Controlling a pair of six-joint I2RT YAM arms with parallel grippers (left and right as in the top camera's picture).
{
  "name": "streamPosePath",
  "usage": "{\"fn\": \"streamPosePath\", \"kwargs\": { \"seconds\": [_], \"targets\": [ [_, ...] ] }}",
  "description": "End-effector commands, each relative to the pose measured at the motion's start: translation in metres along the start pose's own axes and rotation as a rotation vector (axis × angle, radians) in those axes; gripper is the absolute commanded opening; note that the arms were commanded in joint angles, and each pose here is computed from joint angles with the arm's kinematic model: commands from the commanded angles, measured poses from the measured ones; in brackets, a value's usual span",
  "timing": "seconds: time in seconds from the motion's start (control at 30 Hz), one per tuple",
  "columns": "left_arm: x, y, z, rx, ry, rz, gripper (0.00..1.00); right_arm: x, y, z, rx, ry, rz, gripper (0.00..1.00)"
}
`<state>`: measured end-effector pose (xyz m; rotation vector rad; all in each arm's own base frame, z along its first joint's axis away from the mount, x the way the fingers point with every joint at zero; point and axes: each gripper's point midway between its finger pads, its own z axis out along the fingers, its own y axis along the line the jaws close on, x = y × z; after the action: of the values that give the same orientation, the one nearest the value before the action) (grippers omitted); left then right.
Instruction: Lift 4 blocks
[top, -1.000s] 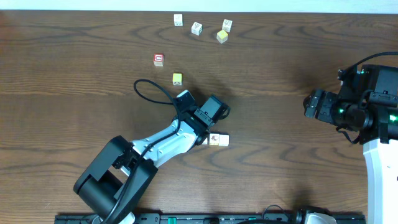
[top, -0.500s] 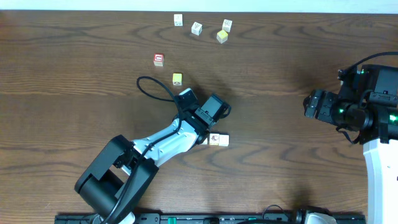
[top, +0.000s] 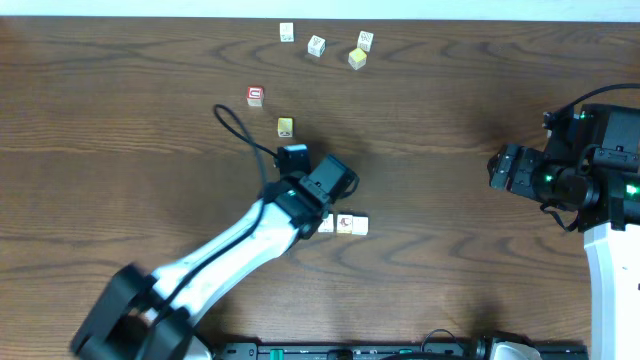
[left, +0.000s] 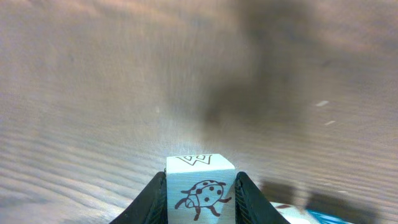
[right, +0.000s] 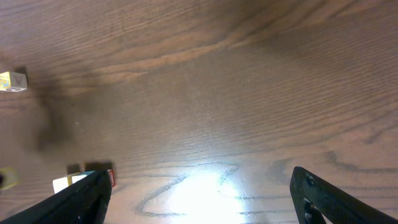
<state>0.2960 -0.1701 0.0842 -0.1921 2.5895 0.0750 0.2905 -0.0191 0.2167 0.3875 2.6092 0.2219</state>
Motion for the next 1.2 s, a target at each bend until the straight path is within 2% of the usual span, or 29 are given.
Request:
{"fn": "streamPosePath", "kwargs": {
  "seconds": [0.0, 0.23, 0.37, 1.17],
  "targets": [
    [0.007, 0.007, -0.004, -0.008, -0.005, 0.060, 0.22, 0.001, 0.000, 0.000, -0.005, 0.004, -0.006, 0.89],
    [0.050, -0.001, 0.010, -0.002, 0.042, 0.024, 0.22, 0.002, -0.001, 0.000, -0.005, 0.005, -0.006, 0.89],
    [0.062, -0.007, 0.011, 0.019, 0.039, 0.027, 0.22, 0.002, -0.001, 0.000, -0.005, 0.005, -0.006, 0.89],
    [0.064, -0.014, 0.014, 0.065, 0.066, 0.033, 0.19, 0.003, -0.001, 0.000, -0.004, 0.012, -0.008, 0.89]
  ]
}}
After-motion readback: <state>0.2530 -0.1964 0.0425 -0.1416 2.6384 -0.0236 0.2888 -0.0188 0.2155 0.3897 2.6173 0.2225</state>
